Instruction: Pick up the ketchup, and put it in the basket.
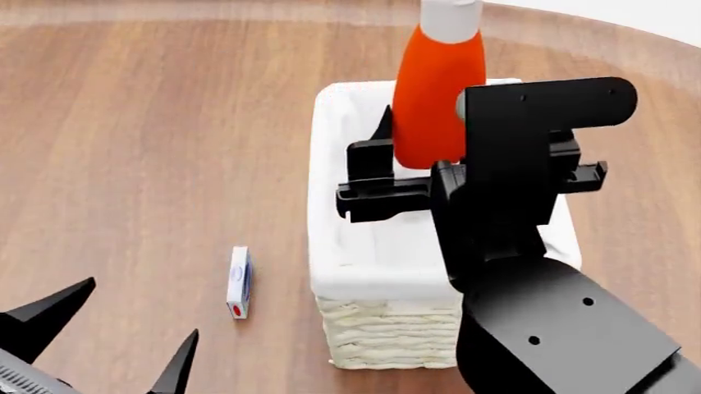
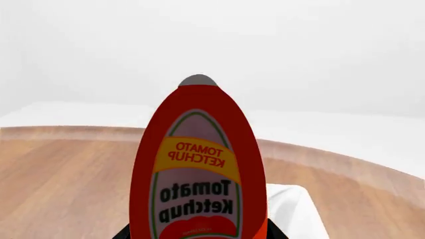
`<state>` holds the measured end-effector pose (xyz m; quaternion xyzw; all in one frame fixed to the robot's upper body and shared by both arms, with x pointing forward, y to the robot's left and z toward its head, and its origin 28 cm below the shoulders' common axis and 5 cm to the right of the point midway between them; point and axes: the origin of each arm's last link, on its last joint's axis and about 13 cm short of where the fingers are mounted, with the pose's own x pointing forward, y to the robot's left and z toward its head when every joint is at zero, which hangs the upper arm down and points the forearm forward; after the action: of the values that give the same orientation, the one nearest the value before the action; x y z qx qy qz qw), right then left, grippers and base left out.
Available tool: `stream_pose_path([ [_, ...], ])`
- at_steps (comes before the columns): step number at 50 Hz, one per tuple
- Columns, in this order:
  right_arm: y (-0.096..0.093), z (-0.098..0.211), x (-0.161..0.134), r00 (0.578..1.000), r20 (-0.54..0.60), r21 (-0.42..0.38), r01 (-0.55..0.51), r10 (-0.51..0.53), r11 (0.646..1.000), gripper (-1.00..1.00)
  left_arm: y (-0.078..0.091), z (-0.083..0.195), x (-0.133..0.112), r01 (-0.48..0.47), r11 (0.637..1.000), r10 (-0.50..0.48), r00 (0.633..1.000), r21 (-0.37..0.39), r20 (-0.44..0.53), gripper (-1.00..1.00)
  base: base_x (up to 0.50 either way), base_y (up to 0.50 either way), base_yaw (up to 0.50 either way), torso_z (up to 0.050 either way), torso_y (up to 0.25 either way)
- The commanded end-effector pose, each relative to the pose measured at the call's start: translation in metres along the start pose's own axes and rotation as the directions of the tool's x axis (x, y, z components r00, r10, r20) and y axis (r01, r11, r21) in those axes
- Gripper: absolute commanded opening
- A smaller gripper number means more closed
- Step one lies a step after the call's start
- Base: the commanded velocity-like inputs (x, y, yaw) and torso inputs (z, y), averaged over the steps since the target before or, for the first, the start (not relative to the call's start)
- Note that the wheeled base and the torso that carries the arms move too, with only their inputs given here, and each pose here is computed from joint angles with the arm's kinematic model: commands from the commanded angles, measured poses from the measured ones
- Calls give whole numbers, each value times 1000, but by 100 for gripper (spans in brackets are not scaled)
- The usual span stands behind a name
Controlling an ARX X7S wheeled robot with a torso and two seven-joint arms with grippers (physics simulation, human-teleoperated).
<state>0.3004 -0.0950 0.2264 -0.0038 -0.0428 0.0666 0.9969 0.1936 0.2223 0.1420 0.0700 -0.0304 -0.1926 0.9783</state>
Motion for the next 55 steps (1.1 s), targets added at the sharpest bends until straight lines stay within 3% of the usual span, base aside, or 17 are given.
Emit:
stream_pose_path([
  [1, 0, 12, 12, 998, -54, 40, -15, 18, 999, -100, -11, -20, -11, 6, 998, -4, 1000, -70, 24, 100, 0, 0, 0, 0, 0],
  [6, 1, 16, 18, 993, -116, 88, -7, 17, 996, -100, -9, -27, -11, -10, 996, 12, 1000, -93, 21, 100, 0, 0, 0, 0, 0],
  [12, 0, 20, 26, 988, -152, 72, 23, -12, 997, -100, -10, -28, -14, -24, 994, 26, 1000, -103, 18, 100, 0, 0, 0, 0, 2],
  [16, 2, 28, 30, 972, -226, 5, 59, -57, 998, -100, -9, -29, -15, -31, 994, 33, 999, -106, 19, 100, 0, 0, 0, 0, 0],
  [38, 15, 62, 49, 914, -404, 4, 57, -51, 998, -100, -9, -28, -18, -40, 991, 44, 999, -131, 23, 100, 0, 0, 0, 0, 0],
  [43, 15, 69, 50, 867, -491, 6, 102, -86, 995, -100, -8, -28, -18, -38, 990, 42, 999, -136, 25, 100, 0, 0, 0, 0, 0],
  [46, 15, 72, 49, 853, -519, -4, 58, -51, 998, -100, -8, -28, -18, -36, 987, 40, 999, -158, 28, 100, 0, 0, 0, 0, 0],
  [52, 13, 77, 50, 819, -574, 106, 77, -3, 991, -100, -9, -28, -18, -30, 987, 35, 999, -157, 26, 100, 0, 0, 0, 0, 0],
  [55, 12, 76, 52, 792, -610, 87, 101, -27, 991, -100, -11, -34, -18, -29, 987, 34, 999, -156, 28, 100, 0, 0, 0, 0, 0],
])
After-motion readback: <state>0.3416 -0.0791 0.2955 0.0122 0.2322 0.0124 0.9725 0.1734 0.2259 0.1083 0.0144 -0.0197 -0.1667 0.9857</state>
